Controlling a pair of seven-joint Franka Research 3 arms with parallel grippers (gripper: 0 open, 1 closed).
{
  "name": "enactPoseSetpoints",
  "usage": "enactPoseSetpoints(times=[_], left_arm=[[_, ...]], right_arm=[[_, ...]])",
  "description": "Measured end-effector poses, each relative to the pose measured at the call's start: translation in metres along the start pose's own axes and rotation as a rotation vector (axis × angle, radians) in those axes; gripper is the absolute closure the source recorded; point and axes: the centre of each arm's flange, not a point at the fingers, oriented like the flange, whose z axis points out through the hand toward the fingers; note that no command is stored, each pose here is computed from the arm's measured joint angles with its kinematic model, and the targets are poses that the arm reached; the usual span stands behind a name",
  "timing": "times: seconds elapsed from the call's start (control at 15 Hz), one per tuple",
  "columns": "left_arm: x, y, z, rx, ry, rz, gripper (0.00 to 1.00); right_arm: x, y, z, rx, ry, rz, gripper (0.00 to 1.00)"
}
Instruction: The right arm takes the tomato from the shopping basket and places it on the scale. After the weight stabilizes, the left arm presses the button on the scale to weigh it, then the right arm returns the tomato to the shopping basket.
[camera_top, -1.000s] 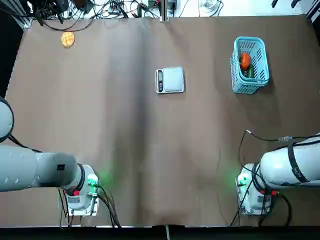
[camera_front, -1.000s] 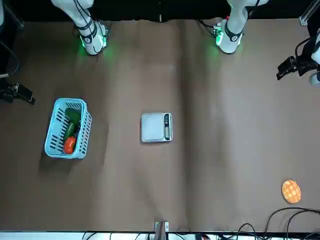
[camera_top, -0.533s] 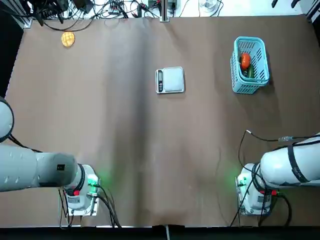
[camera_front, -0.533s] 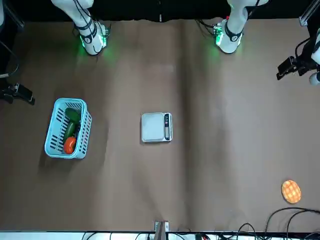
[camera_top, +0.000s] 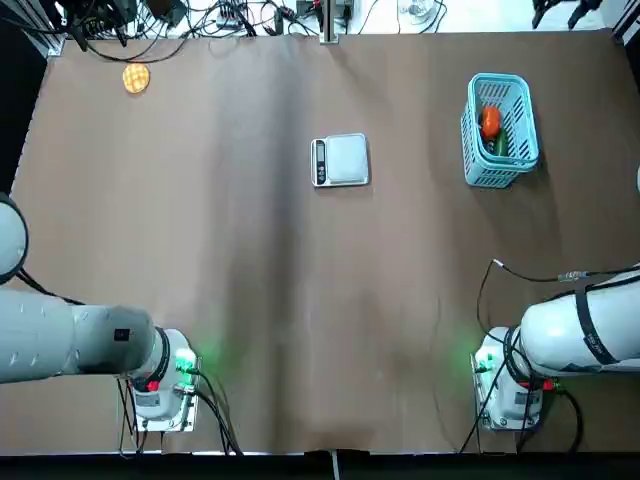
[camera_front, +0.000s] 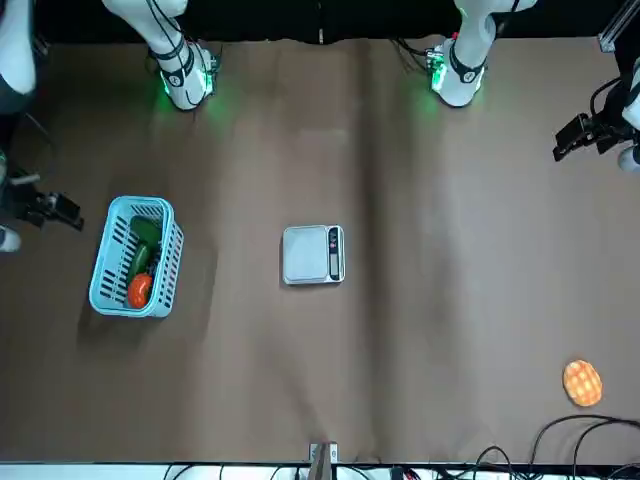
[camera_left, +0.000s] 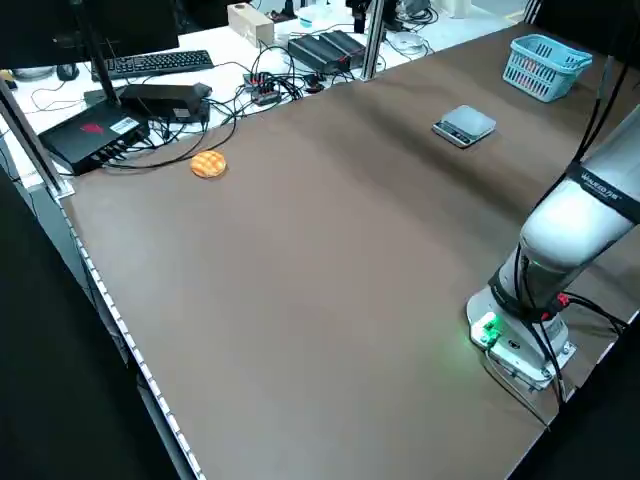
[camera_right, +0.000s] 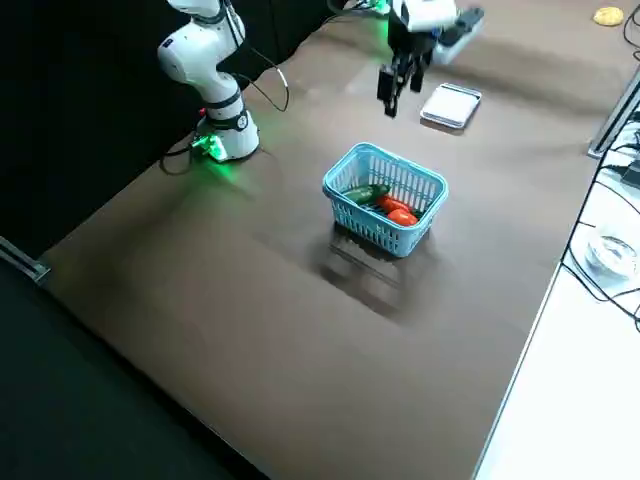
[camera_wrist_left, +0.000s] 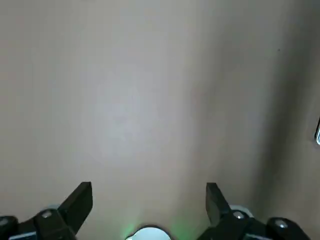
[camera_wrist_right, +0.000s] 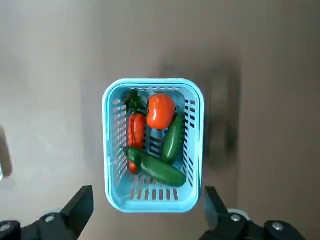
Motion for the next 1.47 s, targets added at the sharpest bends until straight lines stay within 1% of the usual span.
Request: enactPoseSetpoints(times=[0.13,0.33,0.53,0.73,0.93,1.13,1.2,1.33,1.47], left_arm=[[0.002,0.0,0.0,0.002,0.01,0.034,0.0],[0.004,-0.002,-0.001,0.017,0.022,0.194,0.0],[0.005,-0.003,0.0,0.025,0.019,0.286,0.0],[0.006,-0.004,0.001,0.028,0.015,0.425,0.0],[0.007,-0.003,0.004,0.029,0.009,0.505,0.0],[0.01,0.006,0.011,0.029,-0.006,0.575,0.0],[0.017,0.017,0.024,0.027,-0.032,0.609,0.0],[0.027,0.034,0.044,0.04,-0.071,0.653,0.0],[0.035,0.05,0.06,0.045,-0.095,0.711,0.0]], right_arm=[[0.004,0.002,0.037,-0.002,-0.01,0.003,0.03],[0.008,0.002,0.092,-0.007,-0.035,0.002,0.03],[0.02,-0.002,0.141,-0.009,-0.037,-0.004,0.04],[0.031,-0.006,0.187,-0.011,-0.055,-0.008,0.07],[0.036,-0.009,0.217,-0.014,-0.069,0.022,0.11],[0.04,-0.009,0.241,-0.017,-0.076,0.068,0.11],[0.04,-0.009,0.25,-0.02,-0.088,0.113,0.11],[0.04,-0.009,0.257,-0.023,-0.097,0.153,0.11],[0.041,-0.009,0.263,-0.024,-0.09,0.183,0.12]])
